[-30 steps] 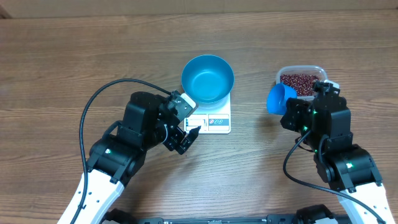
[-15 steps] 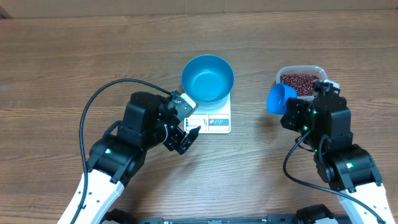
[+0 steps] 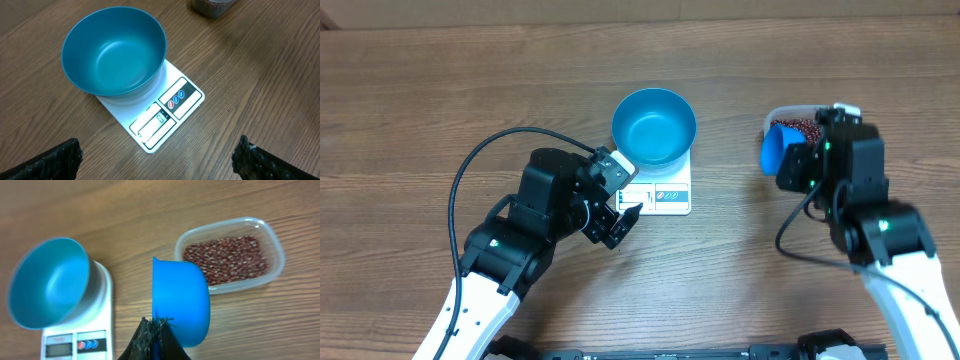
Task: Scoop item into bowl and weigh 150g on scale
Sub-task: 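Lift the blue scoop with the right gripper over the bean tub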
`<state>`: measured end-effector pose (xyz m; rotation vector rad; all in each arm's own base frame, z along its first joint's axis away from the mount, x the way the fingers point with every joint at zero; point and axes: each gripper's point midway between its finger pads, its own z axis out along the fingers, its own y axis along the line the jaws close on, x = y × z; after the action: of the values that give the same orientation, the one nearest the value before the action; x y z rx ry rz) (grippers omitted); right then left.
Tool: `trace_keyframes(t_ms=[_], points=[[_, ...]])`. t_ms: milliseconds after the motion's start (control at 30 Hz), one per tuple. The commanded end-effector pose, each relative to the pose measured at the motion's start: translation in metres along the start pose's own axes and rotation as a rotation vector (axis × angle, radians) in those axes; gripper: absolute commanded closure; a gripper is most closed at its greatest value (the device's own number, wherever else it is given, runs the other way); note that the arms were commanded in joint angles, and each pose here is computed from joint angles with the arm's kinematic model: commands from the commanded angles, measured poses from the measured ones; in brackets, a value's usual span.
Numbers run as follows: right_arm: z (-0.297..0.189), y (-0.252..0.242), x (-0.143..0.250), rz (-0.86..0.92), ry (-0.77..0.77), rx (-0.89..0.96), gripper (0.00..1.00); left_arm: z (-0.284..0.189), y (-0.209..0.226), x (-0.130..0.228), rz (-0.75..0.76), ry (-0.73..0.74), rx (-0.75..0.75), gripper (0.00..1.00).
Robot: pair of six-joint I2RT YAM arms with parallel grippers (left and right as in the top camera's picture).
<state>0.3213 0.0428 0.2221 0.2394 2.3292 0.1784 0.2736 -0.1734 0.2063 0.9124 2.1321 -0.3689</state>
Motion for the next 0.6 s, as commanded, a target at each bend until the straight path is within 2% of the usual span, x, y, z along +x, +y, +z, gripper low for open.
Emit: trace_keyframes(t_ms=[0,267,567], points=[[-0.002,-0.003,-0.034,-0.106,-0.030,0.045,0.96,-0.002,-0.002,0.001,0.006,-0.009,0.010,0.00],[0.014,-0.036,-0.071,-0.174,-0.004,0.317,0.96,-0.002,-0.002,0.001,0.006,-0.009,0.010,0.01],[0.042,-0.077,-0.072,-0.219,0.041,0.601,0.96,-0.002,-0.002,0.001,0.006,-0.009,0.010,0.01]])
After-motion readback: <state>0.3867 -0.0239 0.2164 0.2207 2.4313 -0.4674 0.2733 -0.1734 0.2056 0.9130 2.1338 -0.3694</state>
